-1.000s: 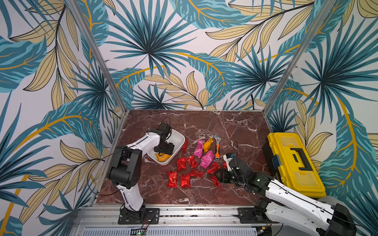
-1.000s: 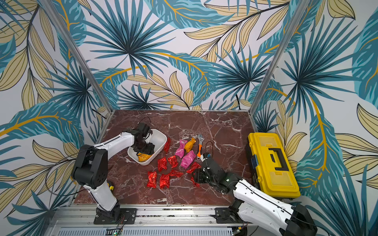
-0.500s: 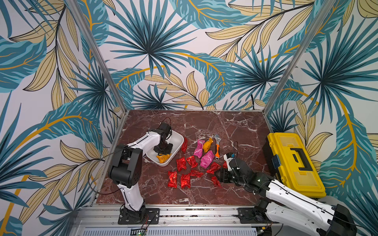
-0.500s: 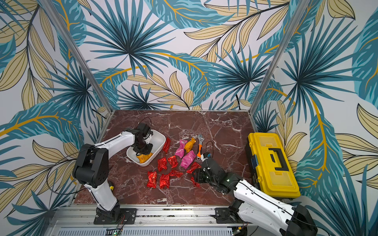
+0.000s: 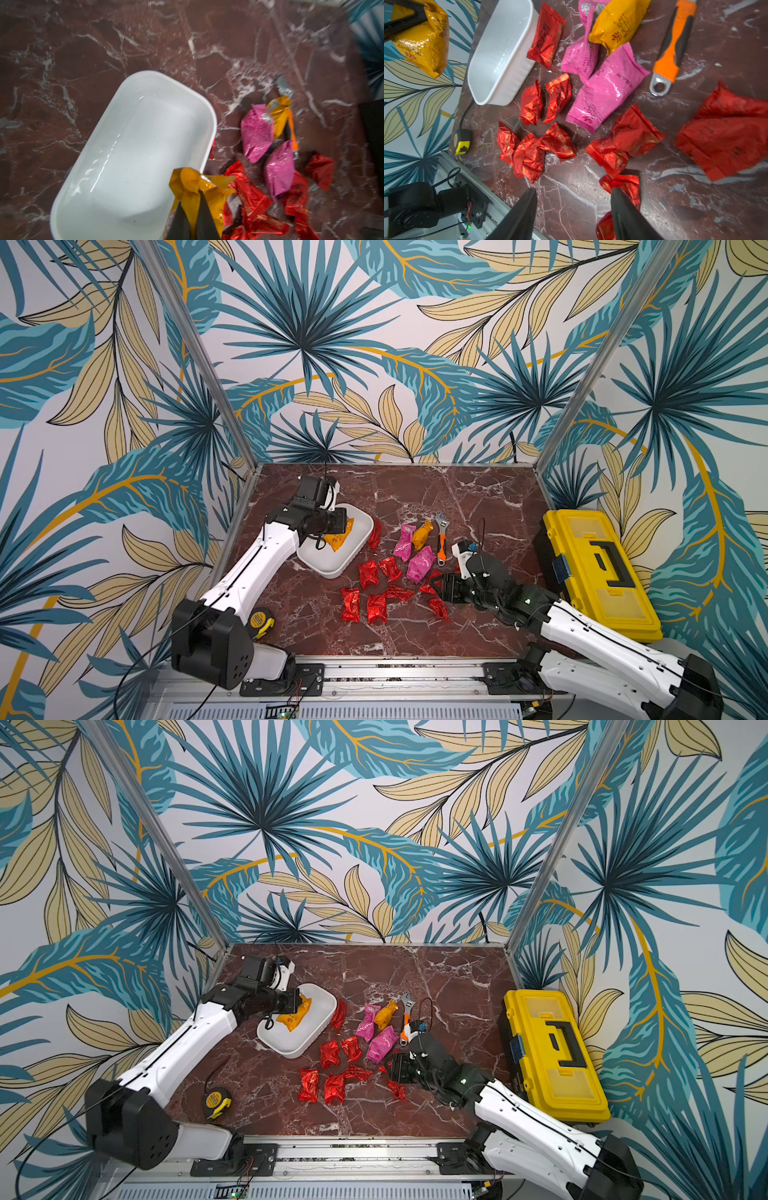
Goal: Take the tea bags out of the storage box
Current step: Pick up the tea bag from the storage box, then place the tea bag at the center of the board.
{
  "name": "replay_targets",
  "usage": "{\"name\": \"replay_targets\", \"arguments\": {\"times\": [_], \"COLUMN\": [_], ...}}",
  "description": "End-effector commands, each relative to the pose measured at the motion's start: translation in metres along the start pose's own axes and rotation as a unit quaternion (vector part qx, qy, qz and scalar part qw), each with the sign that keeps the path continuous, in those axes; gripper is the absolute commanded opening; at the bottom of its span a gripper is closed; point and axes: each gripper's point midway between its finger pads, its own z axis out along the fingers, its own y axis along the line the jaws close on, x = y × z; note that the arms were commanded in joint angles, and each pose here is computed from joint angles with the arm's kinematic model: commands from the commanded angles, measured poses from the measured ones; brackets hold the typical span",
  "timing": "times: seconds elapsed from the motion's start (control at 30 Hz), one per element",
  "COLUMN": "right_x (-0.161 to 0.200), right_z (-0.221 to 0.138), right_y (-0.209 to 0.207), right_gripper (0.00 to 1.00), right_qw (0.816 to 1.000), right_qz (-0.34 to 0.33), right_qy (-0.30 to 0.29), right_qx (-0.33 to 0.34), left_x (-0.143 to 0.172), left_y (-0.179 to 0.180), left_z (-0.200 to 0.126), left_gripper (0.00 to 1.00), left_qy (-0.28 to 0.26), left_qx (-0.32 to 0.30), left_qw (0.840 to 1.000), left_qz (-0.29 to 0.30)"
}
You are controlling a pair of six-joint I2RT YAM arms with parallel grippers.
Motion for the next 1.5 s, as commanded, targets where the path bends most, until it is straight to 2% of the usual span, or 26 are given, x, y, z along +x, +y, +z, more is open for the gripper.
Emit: {"name": "replay_targets", "arguments": {"times": [0.0, 0.1, 0.2, 0.33, 0.43, 0.67, 0.8, 1.07, 1.2, 1.33, 1.47], "right_x": [-0.018, -0.029, -0.038, -0.049, -0.058, -0.076, -0.088, -0.096, -0.095, -0.093, -0.093], "right_z": [0.006, 0.014, 0.02, 0.026, 0.035, 0.053, 0.057, 0.072, 0.072, 0.069, 0.063], "right_y": [0.038, 0.069, 0.097, 0.125, 0.127, 0.115, 0.112, 0.118, 0.121, 0.13, 0.135], "right_gripper": [0.63, 0.64, 0.65, 0.66, 0.66, 0.59, 0.59, 0.59, 0.46, 0.29, 0.17], "right_qw": [0.998, 0.992, 0.984, 0.977, 0.979, 0.989, 0.992, 0.993, 0.992, 0.989, 0.988], "right_qz": [0.0, 0.004, 0.0, -0.004, 0.003, 0.015, 0.012, -0.003, -0.001, -0.001, -0.002], "right_qy": [-0.01, -0.008, 0.001, 0.005, -0.004, -0.032, -0.051, -0.042, -0.038, -0.031, -0.027], "right_qx": [-0.069, -0.127, -0.176, -0.214, -0.203, -0.142, -0.119, -0.107, -0.118, -0.141, -0.153], "left_x": [-0.005, -0.002, 0.008, 0.019, 0.022, 0.025, 0.028, 0.03, 0.03, 0.031, 0.03], "left_y": [-0.042, -0.068, -0.092, -0.112, -0.116, -0.119, -0.118, -0.12, -0.119, -0.115, -0.11], "left_z": [-0.001, 0.0, 0.007, 0.016, 0.018, 0.017, 0.016, 0.011, 0.007, 0.007, 0.005], "left_gripper": [0.08, 0.08, 0.08, 0.08, 0.08, 0.08, 0.08, 0.07, 0.09, 0.29, 0.43], "left_qy": [-0.041, -0.061, -0.05, -0.037, -0.036, -0.03, -0.029, -0.03, -0.035, -0.036, -0.043], "left_qx": [0.123, 0.175, 0.213, 0.271, 0.287, 0.299, 0.302, 0.319, 0.319, 0.307, 0.283], "left_qw": [0.987, 0.974, 0.965, 0.944, 0.937, 0.933, 0.931, 0.923, 0.921, 0.926, 0.934], "left_qz": [-0.098, -0.13, -0.146, -0.184, -0.196, -0.198, -0.203, -0.215, -0.22, -0.218, -0.212]}}
